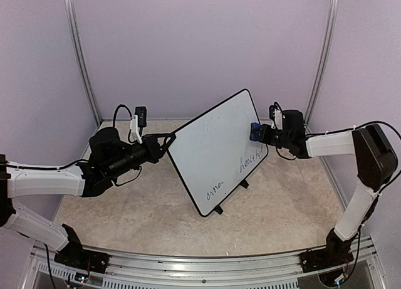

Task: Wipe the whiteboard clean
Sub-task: Erase the whiteboard at the center of the board.

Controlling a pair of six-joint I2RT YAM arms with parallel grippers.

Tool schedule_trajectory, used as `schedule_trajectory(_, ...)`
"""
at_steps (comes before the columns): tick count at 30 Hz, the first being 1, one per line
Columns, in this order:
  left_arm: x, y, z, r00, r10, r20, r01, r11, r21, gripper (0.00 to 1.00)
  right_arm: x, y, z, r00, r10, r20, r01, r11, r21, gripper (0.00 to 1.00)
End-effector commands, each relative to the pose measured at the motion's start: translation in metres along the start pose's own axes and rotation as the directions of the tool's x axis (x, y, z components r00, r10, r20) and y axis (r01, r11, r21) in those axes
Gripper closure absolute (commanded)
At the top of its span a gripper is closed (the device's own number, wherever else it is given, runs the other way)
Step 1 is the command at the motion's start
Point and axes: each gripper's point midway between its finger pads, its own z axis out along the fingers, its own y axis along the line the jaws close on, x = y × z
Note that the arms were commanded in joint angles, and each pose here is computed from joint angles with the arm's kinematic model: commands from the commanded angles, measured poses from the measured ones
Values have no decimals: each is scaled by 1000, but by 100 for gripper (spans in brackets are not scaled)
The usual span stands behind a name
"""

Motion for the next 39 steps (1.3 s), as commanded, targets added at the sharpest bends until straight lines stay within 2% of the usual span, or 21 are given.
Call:
schedule_trajectory(1,61,-28,-6,971,105,-215,-66,982,179,100,36,-35,6,997,34,-76,-29,997,69,77)
schedule_trajectory(7,64,-26,-5,970,102,-221,-62,982,178,100,47,-36,4,996,32,-87,-28,998,49,77)
schedule_trajectory(15,67,-24,-3,968,99,-229,-59,983,175,100,59,19,0,988,-137,-68,135,990,-44,77)
schedule_trajectory(26,72,-22,-4,967,97,-235,-55,982,179,100,125,86,-25,934,-356,-14,349,922,-165,77)
schedule_trajectory(32,73,-21,-6,967,97,-234,-55,982,181,100,165,102,-41,913,-408,-8,396,890,-227,77)
schedule_trajectory(39,71,-22,-7,969,95,-228,-53,982,184,100,195,115,-53,873,-487,-16,470,851,-233,77)
